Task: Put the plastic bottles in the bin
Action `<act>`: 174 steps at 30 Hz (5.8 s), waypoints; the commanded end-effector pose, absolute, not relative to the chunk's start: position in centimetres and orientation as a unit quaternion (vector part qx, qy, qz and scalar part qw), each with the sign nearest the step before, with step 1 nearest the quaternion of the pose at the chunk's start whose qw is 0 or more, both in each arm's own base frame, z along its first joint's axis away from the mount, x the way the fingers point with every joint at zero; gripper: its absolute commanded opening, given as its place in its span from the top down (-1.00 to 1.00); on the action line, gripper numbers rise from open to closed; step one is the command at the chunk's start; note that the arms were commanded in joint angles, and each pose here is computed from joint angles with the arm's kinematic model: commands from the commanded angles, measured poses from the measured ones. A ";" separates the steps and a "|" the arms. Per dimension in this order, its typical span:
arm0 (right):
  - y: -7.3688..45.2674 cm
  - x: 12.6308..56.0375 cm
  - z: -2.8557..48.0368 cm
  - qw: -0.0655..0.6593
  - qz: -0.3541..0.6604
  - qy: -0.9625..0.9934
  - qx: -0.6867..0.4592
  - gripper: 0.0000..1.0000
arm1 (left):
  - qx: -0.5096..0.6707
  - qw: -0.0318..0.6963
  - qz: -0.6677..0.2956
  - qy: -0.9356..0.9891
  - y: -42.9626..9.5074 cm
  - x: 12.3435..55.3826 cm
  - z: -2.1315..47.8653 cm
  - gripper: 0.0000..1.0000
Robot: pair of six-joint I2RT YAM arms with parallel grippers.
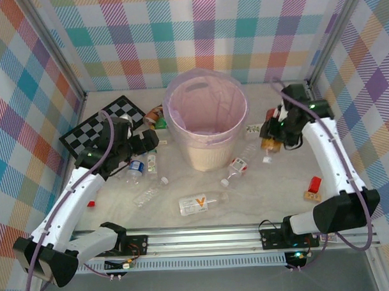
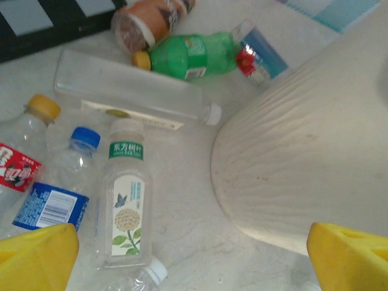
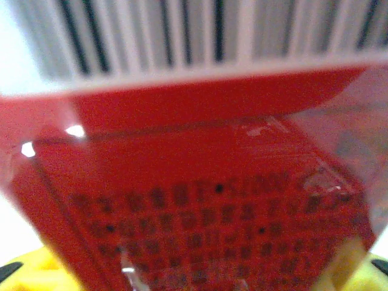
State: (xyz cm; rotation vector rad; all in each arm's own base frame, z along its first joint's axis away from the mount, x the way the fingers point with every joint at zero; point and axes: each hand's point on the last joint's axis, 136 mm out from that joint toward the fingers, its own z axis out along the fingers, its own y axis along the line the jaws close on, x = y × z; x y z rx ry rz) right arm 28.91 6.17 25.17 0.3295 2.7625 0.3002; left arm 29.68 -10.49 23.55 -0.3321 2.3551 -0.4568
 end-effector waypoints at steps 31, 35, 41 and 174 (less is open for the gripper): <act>26.2 37.7 27.8 0.193 0.152 0.959 -0.143 0.06 | 0.097 0.251 -0.204 0.941 -17.1 21.8 19.3 -0.73; 26.6 37.5 24.3 0.170 0.121 0.966 -0.151 0.04 | 0.121 0.254 -0.197 0.939 -18.2 21.2 18.8 -0.73; 26.4 38.4 18.9 0.170 0.061 0.971 -0.157 -0.13 | 0.141 0.268 -0.190 0.934 -19.5 20.6 18.9 -0.79; 5.8 25.7 20.8 0.267 0.240 0.911 0.202 -0.98 | 0.254 0.484 -0.181 0.818 -29.0 34.9 41.7 1.00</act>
